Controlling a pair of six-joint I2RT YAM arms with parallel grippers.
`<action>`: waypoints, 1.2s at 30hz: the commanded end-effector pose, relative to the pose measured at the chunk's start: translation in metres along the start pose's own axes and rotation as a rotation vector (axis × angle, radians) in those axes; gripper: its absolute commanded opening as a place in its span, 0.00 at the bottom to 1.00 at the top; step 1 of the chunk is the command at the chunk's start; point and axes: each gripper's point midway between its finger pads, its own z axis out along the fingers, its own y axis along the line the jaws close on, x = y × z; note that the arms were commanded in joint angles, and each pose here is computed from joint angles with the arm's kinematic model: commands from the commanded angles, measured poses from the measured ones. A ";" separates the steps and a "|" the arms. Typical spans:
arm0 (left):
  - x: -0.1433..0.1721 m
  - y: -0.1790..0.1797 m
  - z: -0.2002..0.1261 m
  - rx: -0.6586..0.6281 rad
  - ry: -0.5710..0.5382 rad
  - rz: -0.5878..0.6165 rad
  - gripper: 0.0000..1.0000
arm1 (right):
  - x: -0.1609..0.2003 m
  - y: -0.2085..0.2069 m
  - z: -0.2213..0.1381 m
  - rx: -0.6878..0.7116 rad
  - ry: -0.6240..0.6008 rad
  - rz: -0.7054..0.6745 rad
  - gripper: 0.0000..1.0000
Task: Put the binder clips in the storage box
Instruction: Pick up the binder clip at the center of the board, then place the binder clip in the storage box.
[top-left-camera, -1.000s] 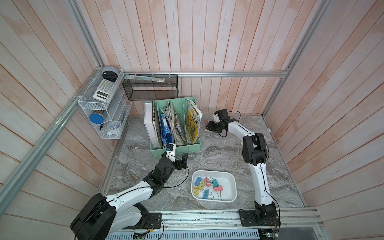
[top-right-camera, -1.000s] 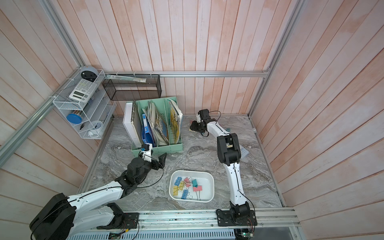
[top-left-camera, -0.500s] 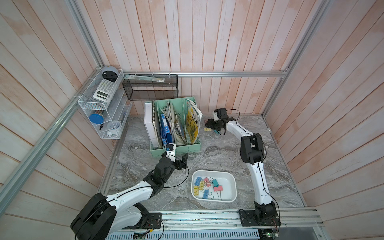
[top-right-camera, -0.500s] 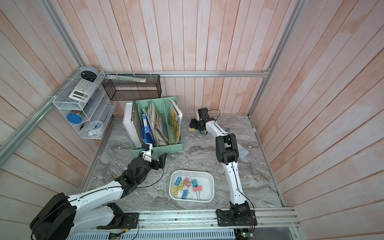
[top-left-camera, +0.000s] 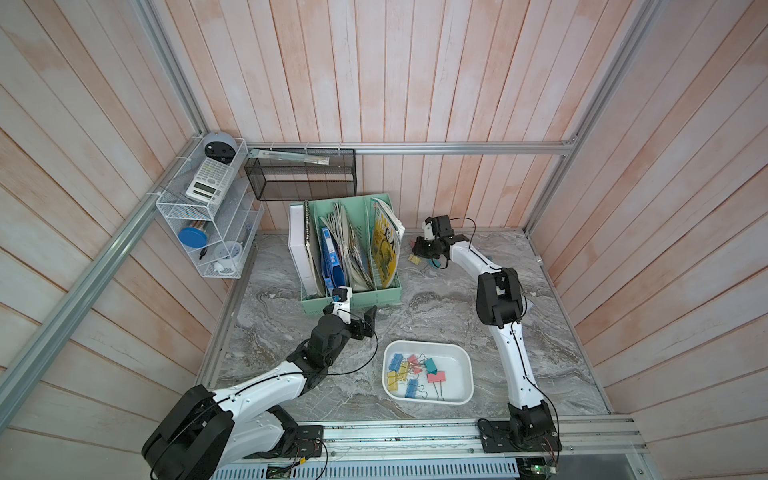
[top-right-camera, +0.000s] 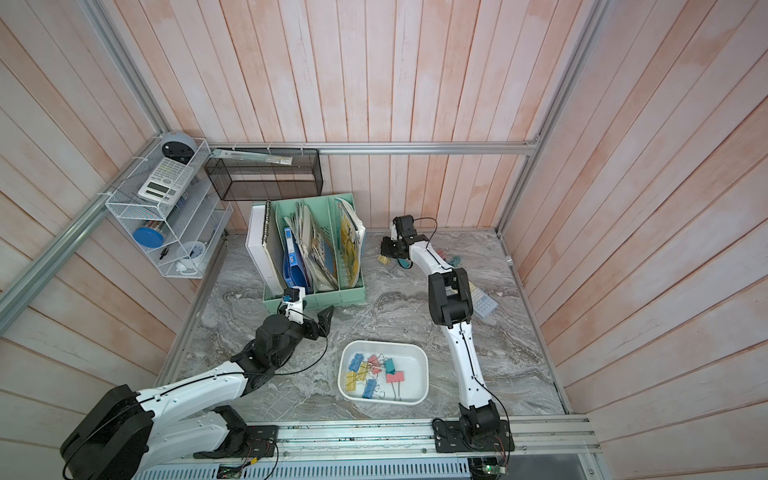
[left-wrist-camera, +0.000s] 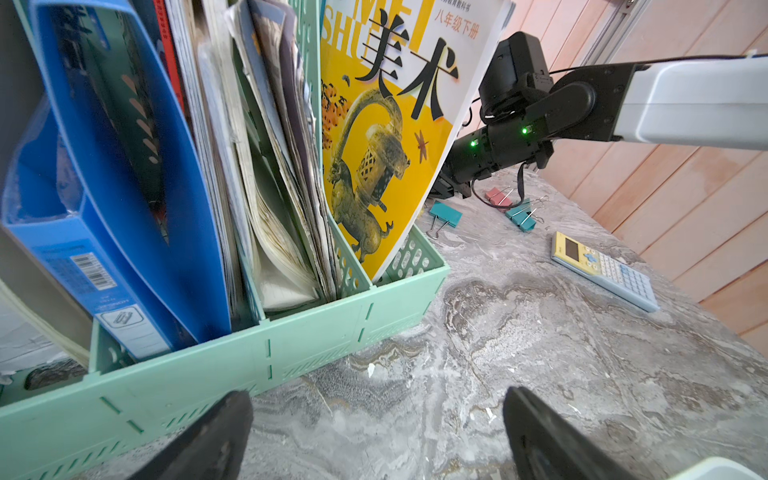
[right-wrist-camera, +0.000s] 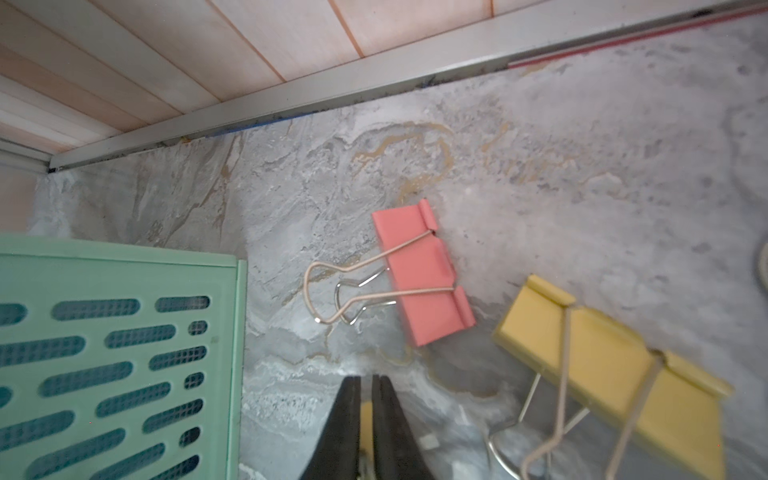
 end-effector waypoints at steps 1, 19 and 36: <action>-0.010 -0.001 0.002 -0.004 -0.016 -0.001 1.00 | 0.004 0.013 -0.009 -0.026 0.009 0.002 0.02; -0.023 -0.037 -0.008 0.203 -0.065 -0.025 1.00 | 0.169 0.080 -0.258 -0.055 -0.206 -0.097 0.00; -0.043 -0.154 0.077 0.102 0.141 0.097 0.71 | 0.279 0.033 -0.320 0.168 -0.113 -0.149 0.56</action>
